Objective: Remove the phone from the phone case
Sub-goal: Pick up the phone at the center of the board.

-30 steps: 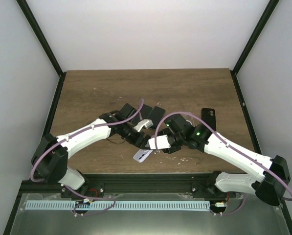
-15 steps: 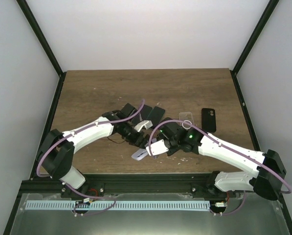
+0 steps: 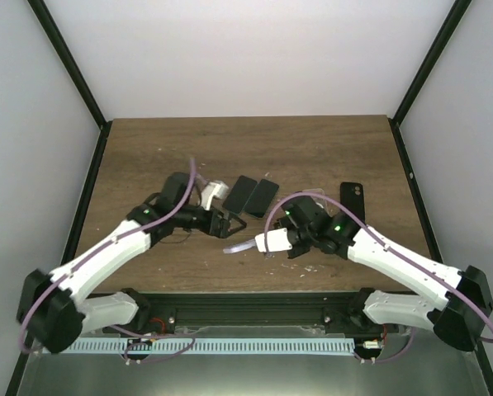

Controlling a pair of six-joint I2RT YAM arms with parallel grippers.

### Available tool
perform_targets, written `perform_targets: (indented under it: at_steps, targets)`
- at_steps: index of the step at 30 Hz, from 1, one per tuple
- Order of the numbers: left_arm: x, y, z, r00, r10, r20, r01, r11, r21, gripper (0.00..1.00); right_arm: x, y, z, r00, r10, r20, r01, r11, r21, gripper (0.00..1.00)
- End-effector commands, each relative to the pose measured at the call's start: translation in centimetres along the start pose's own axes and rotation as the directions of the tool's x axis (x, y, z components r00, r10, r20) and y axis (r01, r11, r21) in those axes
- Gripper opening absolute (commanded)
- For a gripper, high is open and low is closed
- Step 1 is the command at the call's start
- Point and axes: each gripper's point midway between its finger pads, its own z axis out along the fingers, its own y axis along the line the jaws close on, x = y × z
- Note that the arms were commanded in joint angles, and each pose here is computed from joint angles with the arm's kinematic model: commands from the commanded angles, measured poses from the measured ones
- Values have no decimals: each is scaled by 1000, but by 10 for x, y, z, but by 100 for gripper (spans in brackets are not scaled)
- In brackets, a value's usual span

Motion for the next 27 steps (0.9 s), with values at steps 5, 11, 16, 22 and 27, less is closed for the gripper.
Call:
perform_targets:
  at_steps: [5,11,16,22,27]
  targets:
    - [-42,-6,-57,900,113,421,-76,992,-104,100,1,9,-30,902,370,224,-359,929,-88,1]
    - [-22,-19,-61,845,120,522,-156,988,25,88,-3,-13,-55,709,595,378,-573,799,-184,1]
    - [-15,-34,-69,791,172,587,-262,963,70,82,-9,-28,-71,553,701,450,-624,706,-335,1]
    - [-9,-59,-64,769,247,590,-382,917,115,80,-22,-36,-85,409,782,471,-586,620,-521,1]
    - [-6,-79,-55,764,292,576,-457,874,163,80,-31,-32,-92,359,803,475,-551,593,-587,1]
